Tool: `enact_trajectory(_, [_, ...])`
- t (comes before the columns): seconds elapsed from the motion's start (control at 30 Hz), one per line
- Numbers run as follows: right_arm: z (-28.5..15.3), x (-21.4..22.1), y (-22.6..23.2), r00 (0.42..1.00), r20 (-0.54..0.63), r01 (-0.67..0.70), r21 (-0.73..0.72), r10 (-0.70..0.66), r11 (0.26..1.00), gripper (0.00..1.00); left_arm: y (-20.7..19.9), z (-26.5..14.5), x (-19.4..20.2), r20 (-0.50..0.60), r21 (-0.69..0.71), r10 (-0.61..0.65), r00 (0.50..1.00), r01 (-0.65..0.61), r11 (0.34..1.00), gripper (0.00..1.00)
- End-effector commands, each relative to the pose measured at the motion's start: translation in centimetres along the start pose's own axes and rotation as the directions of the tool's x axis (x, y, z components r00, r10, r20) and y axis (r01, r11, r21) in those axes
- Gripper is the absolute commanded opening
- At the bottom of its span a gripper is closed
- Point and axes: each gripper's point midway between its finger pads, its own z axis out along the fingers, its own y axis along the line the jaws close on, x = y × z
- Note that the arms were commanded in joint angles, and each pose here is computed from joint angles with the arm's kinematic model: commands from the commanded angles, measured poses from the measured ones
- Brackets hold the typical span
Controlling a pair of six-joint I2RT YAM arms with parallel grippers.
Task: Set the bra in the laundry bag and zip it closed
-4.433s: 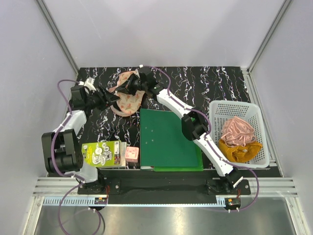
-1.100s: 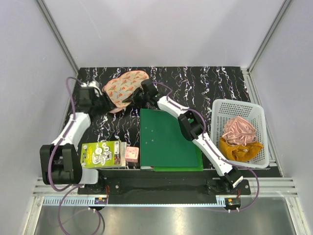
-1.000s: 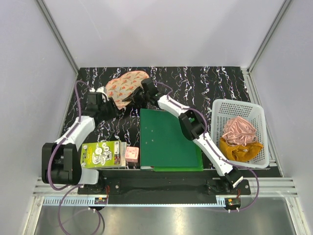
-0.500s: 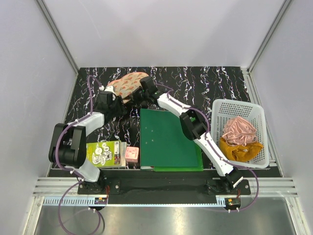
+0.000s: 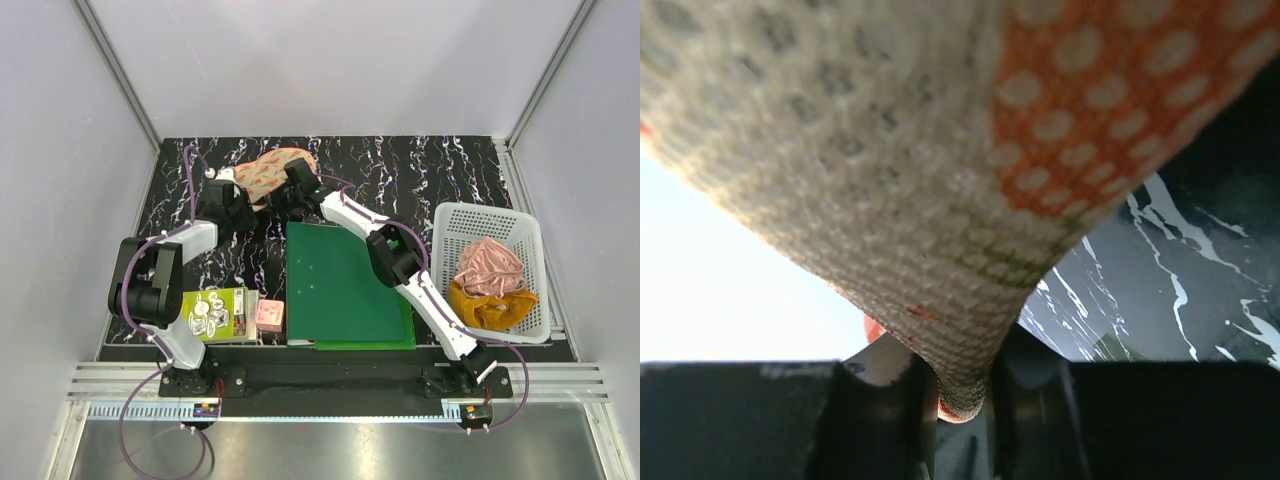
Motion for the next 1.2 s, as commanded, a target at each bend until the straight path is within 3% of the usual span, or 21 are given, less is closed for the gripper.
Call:
enact_trajectory(0.0, [-2.5, 3.5, 4.8, 0.999, -0.028, 0.040, -0.077, -0.042, 0.996, 0.23, -1.1, 0.5, -4.8, 0.126, -0.006, -0.004, 0.992, 0.005, 1.000, 0.43])
enact_trajectory(0.27, [-2.7, 3.7, 5.0, 0.999, -0.026, 0.040, -0.075, -0.042, 0.996, 0.18, -2.0, 0.5, -6.1, 0.158, 0.031, -0.037, 0.987, 0.032, 0.999, 0.26])
enact_trajectory(0.37, [-2.8, 3.8, 4.9, 0.999, -0.030, 0.043, -0.071, -0.045, 0.997, 0.14, -1.6, 0.6, -6.0, 0.149, 0.003, -0.039, 0.988, 0.039, 0.999, 0.15])
enact_trajectory(0.43, [-2.9, 3.7, 4.8, 0.998, -0.019, 0.054, -0.065, -0.055, 0.996, 0.11, -0.9, 0.6, -5.6, 0.134, -0.031, -0.039, 0.990, 0.043, 0.999, 0.00])
enact_trajectory(0.6, [-3.1, 3.1, 3.8, 0.997, -0.005, 0.072, -0.042, -0.072, 0.997, 0.02, 1.7, -0.1, -3.2, 0.030, -0.150, -0.037, 0.999, 0.041, 0.988, 0.00])
enact_trajectory(0.73, [-3.4, 2.1, 2.8, 0.993, 0.006, 0.121, -0.019, -0.121, 0.992, 0.00, 5.1, -1.4, -1.4, -0.025, -0.223, -0.100, 0.995, 0.092, 0.971, 0.00])
enact_trajectory(0.93, [-5.0, -1.2, 1.4, 0.978, 0.045, 0.205, 0.024, -0.206, 0.979, 0.00, 8.2, -3.3, 0.9, -0.115, -0.210, -0.160, 0.980, 0.134, 0.969, 0.00])
enact_trajectory(1.13, [-5.2, -3.5, 1.9, 0.938, 0.004, 0.347, -0.011, -0.347, 0.938, 0.00, 6.8, -3.1, 1.4, -0.194, -0.056, -0.160, 0.968, 0.152, 0.987, 0.00])
enact_trajectory(1.17, [-5.4, -4.0, 2.2, 0.931, 0.003, 0.364, -0.022, -0.364, 0.931, 0.00, 5.1, -3.1, 0.9, -0.203, 0.031, -0.167, 0.965, 0.177, 0.984, 0.00])
